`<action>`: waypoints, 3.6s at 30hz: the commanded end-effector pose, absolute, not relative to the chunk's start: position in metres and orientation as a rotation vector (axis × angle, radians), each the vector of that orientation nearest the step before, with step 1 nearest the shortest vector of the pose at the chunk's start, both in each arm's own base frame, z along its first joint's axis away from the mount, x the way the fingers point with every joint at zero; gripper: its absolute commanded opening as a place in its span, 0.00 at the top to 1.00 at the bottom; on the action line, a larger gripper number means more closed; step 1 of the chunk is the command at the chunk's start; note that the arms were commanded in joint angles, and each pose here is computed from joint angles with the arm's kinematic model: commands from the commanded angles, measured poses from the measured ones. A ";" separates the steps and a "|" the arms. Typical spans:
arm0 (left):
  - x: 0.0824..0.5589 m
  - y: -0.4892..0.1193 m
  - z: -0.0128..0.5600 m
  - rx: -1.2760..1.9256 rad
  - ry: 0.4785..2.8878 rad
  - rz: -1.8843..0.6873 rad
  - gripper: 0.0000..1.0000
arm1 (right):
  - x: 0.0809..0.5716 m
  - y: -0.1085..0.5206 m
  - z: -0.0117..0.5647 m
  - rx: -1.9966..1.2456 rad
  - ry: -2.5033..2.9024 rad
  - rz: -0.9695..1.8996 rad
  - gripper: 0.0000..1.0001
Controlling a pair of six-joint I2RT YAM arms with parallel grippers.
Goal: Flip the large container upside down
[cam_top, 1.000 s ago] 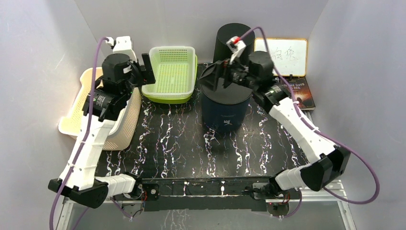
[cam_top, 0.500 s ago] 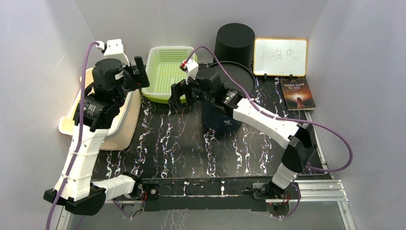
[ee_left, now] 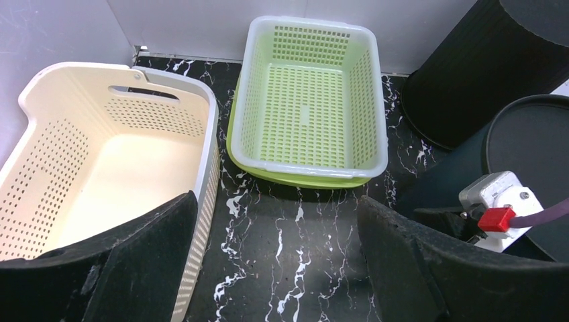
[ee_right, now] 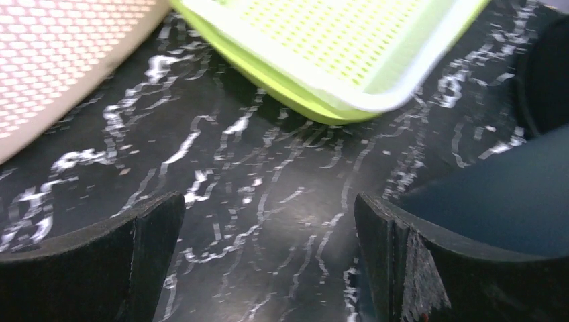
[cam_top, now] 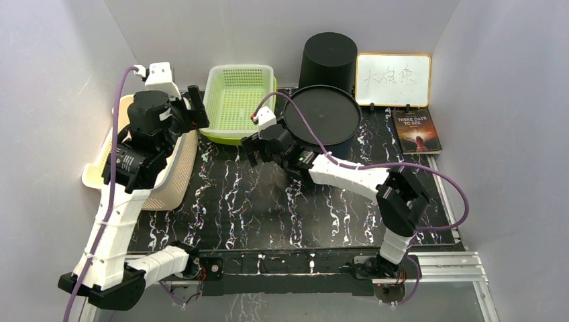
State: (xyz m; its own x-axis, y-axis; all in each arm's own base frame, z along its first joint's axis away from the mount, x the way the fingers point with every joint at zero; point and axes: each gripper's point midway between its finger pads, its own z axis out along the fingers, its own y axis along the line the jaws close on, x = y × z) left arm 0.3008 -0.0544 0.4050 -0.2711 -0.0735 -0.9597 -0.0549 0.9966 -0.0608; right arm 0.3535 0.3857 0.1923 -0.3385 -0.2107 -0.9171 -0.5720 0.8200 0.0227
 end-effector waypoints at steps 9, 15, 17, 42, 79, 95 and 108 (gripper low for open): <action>0.287 -0.051 0.410 -0.077 1.809 -0.029 0.14 | 0.441 0.261 0.186 -0.227 1.873 0.081 0.02; 0.287 -0.052 0.403 -0.069 1.823 -0.034 0.14 | 0.467 0.197 0.170 -0.177 1.904 0.045 0.02; 0.288 -0.052 0.401 -0.068 1.825 -0.034 0.14 | 0.475 0.176 0.165 -0.161 1.912 0.015 0.02; 0.305 -0.040 0.326 -0.002 2.081 0.214 0.12 | 0.427 0.210 0.229 -0.327 1.915 0.393 0.02; 0.346 0.036 0.180 -0.082 2.320 0.438 0.31 | 0.381 0.250 0.223 -0.456 1.890 0.514 0.02; 0.323 0.051 0.149 -0.189 2.377 0.509 0.58 | 0.384 0.245 0.216 -0.446 1.900 0.480 0.02; 0.297 0.054 0.160 -0.220 2.393 0.520 1.00 | 0.385 0.240 0.215 -0.426 1.900 0.454 0.02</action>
